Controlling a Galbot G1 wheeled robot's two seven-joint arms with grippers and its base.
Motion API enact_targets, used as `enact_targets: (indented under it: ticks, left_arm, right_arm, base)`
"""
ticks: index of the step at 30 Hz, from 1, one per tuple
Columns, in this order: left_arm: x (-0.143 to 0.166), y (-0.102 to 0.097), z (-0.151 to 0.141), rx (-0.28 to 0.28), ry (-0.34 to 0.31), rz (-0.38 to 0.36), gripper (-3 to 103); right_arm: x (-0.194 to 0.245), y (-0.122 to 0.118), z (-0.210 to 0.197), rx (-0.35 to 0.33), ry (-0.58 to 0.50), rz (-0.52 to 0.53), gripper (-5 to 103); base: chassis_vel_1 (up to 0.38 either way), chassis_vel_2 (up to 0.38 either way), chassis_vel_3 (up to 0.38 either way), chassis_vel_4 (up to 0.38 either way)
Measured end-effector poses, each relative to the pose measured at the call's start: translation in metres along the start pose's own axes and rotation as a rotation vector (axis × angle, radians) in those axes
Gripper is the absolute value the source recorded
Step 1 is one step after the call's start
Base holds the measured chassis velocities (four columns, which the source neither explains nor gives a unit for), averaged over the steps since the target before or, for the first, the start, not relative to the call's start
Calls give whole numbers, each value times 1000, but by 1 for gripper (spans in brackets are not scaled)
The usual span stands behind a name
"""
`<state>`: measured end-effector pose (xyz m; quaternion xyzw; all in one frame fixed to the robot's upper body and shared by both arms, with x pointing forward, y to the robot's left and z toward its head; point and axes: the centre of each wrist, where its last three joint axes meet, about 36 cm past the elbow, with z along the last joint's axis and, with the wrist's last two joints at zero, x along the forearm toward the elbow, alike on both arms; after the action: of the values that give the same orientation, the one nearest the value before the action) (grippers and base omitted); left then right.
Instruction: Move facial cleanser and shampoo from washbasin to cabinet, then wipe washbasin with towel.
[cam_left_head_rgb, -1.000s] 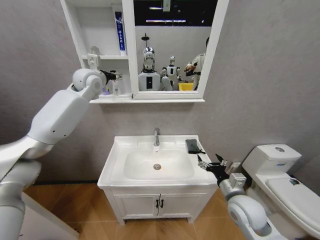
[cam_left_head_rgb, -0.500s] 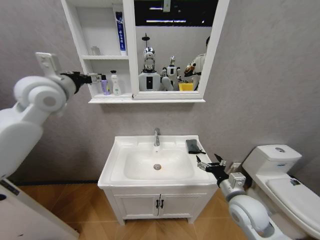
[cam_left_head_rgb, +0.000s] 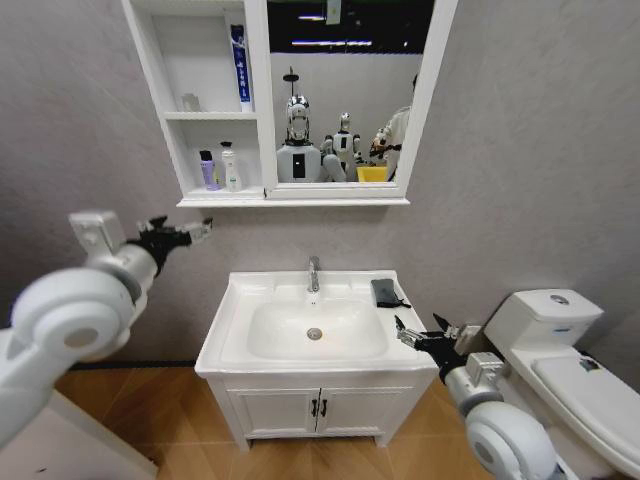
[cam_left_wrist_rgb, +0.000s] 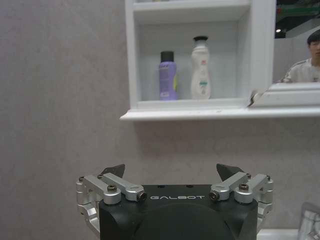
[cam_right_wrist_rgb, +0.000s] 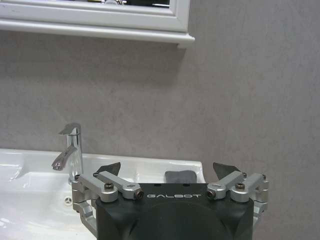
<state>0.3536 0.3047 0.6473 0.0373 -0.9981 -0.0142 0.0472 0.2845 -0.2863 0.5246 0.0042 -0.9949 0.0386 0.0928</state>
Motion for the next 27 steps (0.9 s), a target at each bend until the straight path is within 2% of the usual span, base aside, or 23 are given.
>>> enact_targets:
  ticks: [2, 3, 6, 7, 11, 12, 14, 15, 17, 19, 27]
  left_arm:
    - [15, 11, 33, -5, 22, -50, 100]
    - [15, 11, 33, -5, 22, -50, 100]
    - [40, 19, 66, -5, 25, -71, 100]
    - [40, 19, 66, -5, 25, -71, 100]
    - [89, 7, 99, 28, 58, -92, 100]
    - [89, 7, 99, 28, 58, -92, 100]
    - [105, 4, 116, -21, 51, -124, 100]
    - [105, 4, 116, -21, 51, -124, 100]
    - [114, 2, 126, -57, 30, -139, 100]
    - [118, 2, 129, -63, 31, -151, 100]
    - [136, -4, 146, -46, 96, -196, 100]
  right_arm:
    - [4, -2, -8, 3, -13, 11, 100]
    - [4, -2, -8, 3, -13, 11, 100]
    - [7, -3, -14, 8, -22, 17, 100]
    - [7, -3, -14, 8, -22, 17, 100]
    - [11, 0, -22, 10, -49, 26, 100]
    - [11, 0, -22, 10, -49, 26, 100]
    - [13, 0, -25, 34, -71, 39, 100]
    - [13, 0, -25, 34, -71, 39, 100]
    - [15, -2, -27, 50, -88, 56, 100]
    - [15, -2, -27, 50, -92, 61, 100]
    - [15, 1, -25, 30, -93, 59, 100]
  base:
    - [0, 0, 0, 0]
    - [0, 0, 0, 0]
    - [0, 0, 0, 0]
    - [0, 0, 0, 0]
    - [0, 0, 0, 0]
    - [0, 0, 0, 0]
    - [0, 0, 0, 0]
    - [0, 0, 0, 0]
    - [0, 0, 0, 0]
    - [0, 0, 0, 0]
    - [0, 0, 0, 0]
